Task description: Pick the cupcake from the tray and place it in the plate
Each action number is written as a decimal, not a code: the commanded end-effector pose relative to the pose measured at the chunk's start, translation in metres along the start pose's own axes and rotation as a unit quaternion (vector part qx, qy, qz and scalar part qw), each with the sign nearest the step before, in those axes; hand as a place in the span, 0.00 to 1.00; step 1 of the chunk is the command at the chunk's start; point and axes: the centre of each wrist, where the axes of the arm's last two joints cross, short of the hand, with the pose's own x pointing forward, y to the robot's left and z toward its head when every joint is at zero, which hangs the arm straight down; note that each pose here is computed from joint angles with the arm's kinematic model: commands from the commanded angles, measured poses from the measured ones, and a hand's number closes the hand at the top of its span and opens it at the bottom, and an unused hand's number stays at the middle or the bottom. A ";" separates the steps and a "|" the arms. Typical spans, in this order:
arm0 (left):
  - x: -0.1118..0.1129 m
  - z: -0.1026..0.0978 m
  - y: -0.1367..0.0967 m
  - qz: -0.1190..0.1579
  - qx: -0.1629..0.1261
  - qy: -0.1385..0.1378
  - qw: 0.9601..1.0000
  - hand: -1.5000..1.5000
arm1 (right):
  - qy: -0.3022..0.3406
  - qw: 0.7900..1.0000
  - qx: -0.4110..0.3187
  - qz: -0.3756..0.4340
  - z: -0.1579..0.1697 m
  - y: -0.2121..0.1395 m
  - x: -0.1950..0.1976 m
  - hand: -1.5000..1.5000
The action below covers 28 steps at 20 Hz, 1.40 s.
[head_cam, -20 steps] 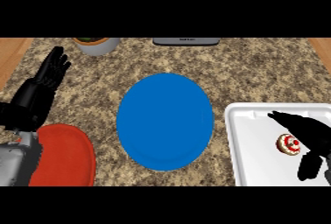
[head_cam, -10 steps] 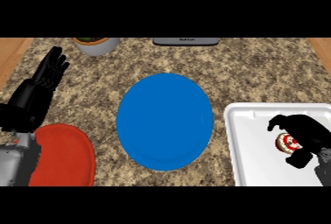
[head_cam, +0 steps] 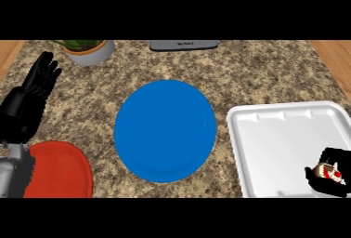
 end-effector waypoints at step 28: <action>0.007 -0.013 -0.024 0.005 -0.032 -0.017 0.999 0.50 | -0.222 0.922 -0.199 -0.248 0.157 -0.101 0.192 1.00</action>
